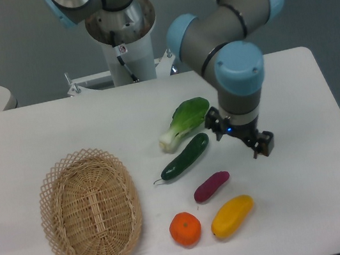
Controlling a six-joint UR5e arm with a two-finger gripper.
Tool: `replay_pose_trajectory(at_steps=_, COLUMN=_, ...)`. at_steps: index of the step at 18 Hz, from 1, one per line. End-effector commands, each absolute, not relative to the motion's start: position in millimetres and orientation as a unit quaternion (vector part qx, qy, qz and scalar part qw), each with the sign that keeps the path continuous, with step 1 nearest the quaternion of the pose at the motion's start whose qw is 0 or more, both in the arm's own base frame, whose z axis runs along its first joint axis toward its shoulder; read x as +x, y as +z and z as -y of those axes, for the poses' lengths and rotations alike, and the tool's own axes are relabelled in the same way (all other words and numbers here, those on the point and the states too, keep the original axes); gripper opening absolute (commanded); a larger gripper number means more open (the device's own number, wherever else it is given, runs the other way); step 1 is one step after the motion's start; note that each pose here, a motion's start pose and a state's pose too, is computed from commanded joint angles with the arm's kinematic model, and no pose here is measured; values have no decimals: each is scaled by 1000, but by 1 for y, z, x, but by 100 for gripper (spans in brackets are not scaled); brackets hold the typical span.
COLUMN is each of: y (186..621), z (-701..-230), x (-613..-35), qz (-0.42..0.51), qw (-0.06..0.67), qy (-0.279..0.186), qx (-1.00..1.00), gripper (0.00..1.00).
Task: Pick up the cucumber from the table
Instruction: 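Move the open gripper over the green cucumber and lower it, then close the gripper around the middle of the green cucumber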
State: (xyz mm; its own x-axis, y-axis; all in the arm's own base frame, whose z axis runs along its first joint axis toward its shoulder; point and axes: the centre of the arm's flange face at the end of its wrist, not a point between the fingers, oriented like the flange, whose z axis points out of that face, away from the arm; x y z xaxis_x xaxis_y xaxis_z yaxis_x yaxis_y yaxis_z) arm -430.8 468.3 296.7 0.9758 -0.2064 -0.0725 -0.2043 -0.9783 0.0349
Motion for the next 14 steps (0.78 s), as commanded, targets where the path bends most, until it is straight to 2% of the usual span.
replay_pose_trajectory(at_steps=3, y=275, z=-483, x=-405, qz=88, qw=19, qy=-28, qx=996, gripper=100)
replay_pose_trajectory(at_steps=7, y=251, z=-475, x=-384, qz=85, qw=17, qy=-29, qx=996, gripper=100)
replay_pose_trajectory(at_steps=10, y=243, z=-485, x=-352, qz=136, qw=22, qy=-34, qx=990, gripper=100)
replay_pose_trajectory(at_steps=14, y=233, z=-499, x=-321, qz=174, qw=63, qy=-53, qx=981, gripper=100)
